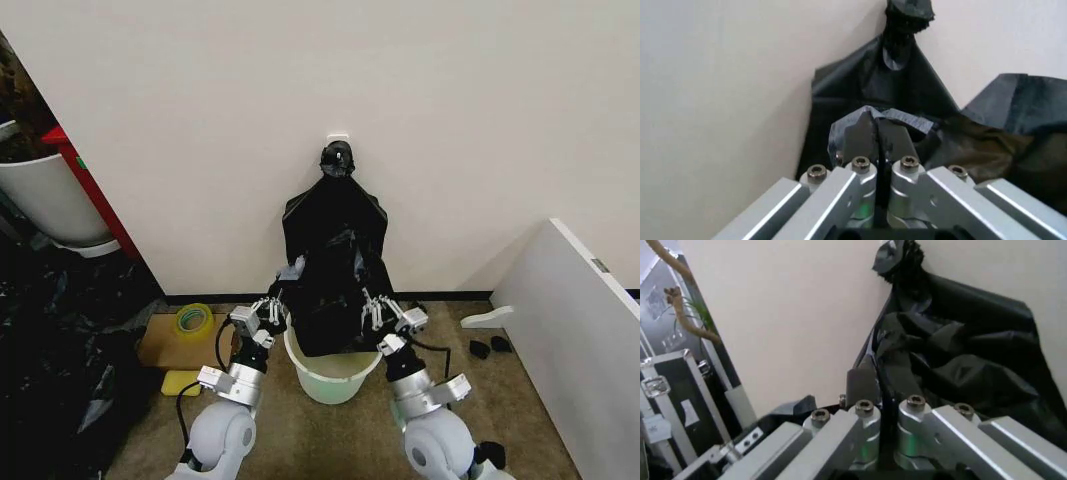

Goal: Place the garbage bag over the trash bin.

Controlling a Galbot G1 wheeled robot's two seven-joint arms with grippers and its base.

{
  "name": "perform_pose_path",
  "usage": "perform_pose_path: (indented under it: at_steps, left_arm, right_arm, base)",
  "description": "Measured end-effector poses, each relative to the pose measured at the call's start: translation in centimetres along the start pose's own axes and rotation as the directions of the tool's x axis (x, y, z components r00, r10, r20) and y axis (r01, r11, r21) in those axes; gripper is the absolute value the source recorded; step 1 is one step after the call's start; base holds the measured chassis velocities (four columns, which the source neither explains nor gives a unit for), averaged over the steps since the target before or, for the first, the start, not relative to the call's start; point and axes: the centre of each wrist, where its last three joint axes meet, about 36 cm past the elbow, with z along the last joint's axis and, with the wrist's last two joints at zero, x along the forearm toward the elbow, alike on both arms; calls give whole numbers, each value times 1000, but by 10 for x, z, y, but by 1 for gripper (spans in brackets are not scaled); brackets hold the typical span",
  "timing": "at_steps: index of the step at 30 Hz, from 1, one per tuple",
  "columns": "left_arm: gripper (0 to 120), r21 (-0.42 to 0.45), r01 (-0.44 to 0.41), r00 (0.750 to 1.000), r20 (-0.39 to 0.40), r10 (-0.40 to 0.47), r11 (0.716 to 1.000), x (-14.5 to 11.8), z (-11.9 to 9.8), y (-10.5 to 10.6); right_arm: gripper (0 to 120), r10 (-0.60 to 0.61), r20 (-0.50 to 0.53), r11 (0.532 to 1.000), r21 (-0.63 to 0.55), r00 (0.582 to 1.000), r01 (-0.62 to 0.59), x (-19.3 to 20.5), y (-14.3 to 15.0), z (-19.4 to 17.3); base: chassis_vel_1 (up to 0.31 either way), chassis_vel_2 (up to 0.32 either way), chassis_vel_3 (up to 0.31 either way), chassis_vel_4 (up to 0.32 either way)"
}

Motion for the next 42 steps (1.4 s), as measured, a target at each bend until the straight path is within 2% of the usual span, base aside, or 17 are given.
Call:
perform_pose_path:
  at_steps: [6,11,15,19,21,23,26,27,30,31,33,35,39,40,42]
  left_arm:
    - [0,-80,-14,1000,19,15,997,0,-4,8]
    - [0,-157,-45,999,9,47,987,3,11,13]
    - [0,-171,-62,998,-6,62,983,7,23,8]
    - [0,-162,-69,998,-18,67,984,10,28,3]
    - [0,-163,-69,997,-36,64,984,15,30,-1]
    - [0,-167,-67,997,-45,60,984,16,30,-2]
    - [0,-183,-52,995,-88,36,982,23,31,-7]
    - [0,-183,-52,995,-88,36,982,23,31,-7]
    - [0,-234,-13,993,-117,-15,972,33,26,-12]
    - [0,-234,-13,993,-117,-15,972,33,26,-12]
    - [0,-280,32,988,-134,-72,959,42,18,-20]
    - [0,-297,48,985,-143,-94,954,46,15,-23]
    - [0,-396,125,951,-213,-223,910,74,6,-45]
    - [0,-396,125,951,-213,-223,910,74,6,-45]
    - [0,-437,125,937,-243,-251,891,85,5,-52]
  right_arm:
    - [0,8,3,999,-33,1000,-8,-3,5,1]
    - [0,64,-3,993,-102,998,-64,-7,6,10]
    - [0,129,-42,982,-134,991,-133,-6,1,18]
    - [0,189,-108,974,-103,976,-200,0,-3,19]
    - [0,250,-215,966,-16,944,-259,18,-1,19]
    - [0,261,-245,964,9,934,-267,24,1,18]
    - [0,303,-339,953,92,891,-289,45,10,7]
    - [0,303,-339,953,92,891,-289,45,10,7]
    - [0,363,-394,932,165,845,-323,51,21,-13]
    - [0,363,-394,932,165,845,-323,51,21,-13]
    - [0,396,-430,918,206,811,-339,53,32,-35]
    - [0,403,-442,915,221,801,-338,55,35,-41]
    - [0,429,-525,899,325,735,-293,74,49,-70]
    - [0,429,-525,899,325,735,-293,74,49,-70]
    - [0,430,-558,894,370,709,-252,85,52,-76]
  base:
    - [0,0,0,0]
    - [0,0,0,0]
    - [0,0,0,0]
    - [0,0,0,0]
    - [0,0,0,0]
    - [0,0,0,0]
    - [0,0,0,0]
    - [0,0,0,0]
    - [0,0,0,0]
    - [0,0,0,0]
    - [0,0,0,0]
    - [0,0,0,0]
    - [0,0,0,0]
    - [0,0,0,0]
    - [0,0,0,0]
